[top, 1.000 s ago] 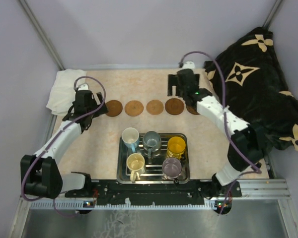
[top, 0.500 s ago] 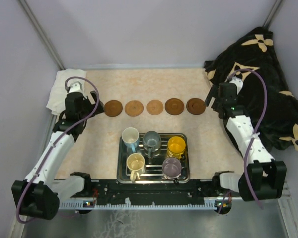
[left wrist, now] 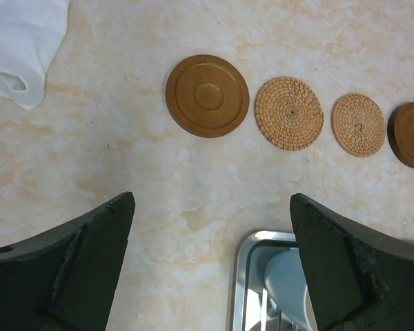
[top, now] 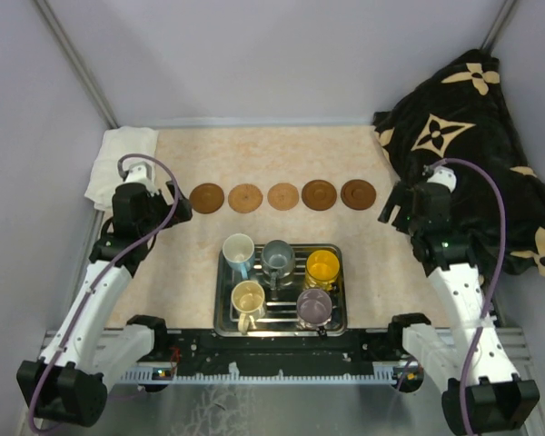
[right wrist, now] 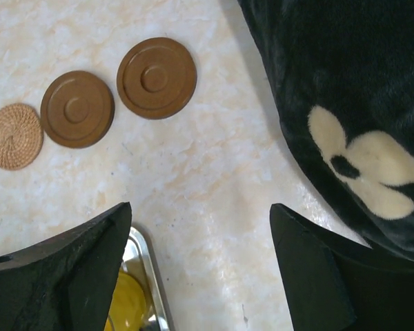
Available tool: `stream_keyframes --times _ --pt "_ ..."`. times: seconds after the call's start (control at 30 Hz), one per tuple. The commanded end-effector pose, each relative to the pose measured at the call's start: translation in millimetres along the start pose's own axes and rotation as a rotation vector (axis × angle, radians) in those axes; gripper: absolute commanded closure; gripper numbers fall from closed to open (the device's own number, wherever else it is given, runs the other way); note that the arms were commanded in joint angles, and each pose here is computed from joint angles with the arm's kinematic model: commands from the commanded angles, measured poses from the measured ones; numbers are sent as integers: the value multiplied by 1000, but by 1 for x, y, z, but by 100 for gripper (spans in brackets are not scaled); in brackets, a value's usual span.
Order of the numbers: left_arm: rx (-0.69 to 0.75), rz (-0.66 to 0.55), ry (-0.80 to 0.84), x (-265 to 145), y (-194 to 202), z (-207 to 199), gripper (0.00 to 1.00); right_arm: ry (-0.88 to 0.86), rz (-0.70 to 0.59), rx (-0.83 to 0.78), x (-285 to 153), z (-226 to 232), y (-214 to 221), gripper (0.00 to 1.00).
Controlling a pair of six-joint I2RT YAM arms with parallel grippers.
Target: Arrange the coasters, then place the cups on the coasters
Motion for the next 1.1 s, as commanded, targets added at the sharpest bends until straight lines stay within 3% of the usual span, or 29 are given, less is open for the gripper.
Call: stream_keyframes --times 0.0,0.27,0.53,0.73,0.87,1.07 --pt "-12 44 43 -11 15 -2 0 -49 21 -39 -27 6 15 19" --pt "-6 -27 65 -35 8 -7 0 -119 111 -89 -40 41 49 23" --pt "0 55 76 -32 37 -21 0 -159 184 -139 -40 68 81 26" --pt "96 88 26 -26 55 -38 0 -206 236 -222 -41 95 107 31" --pt "73 98 4 -22 60 -39 0 -241 272 -253 -40 113 124 39" --pt "45 43 44 -25 58 -39 0 -257 290 -253 -33 118 136 62"
Point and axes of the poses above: each gripper's point midway between its finger pads, its own x axis out along the fingers, its own z axis along the line the jaws close on, y = z × x, the point moved 2 cm from there along -x, back along the fingers, and after that the axes turned 6 degrees about -x, right-handed, at the moved point
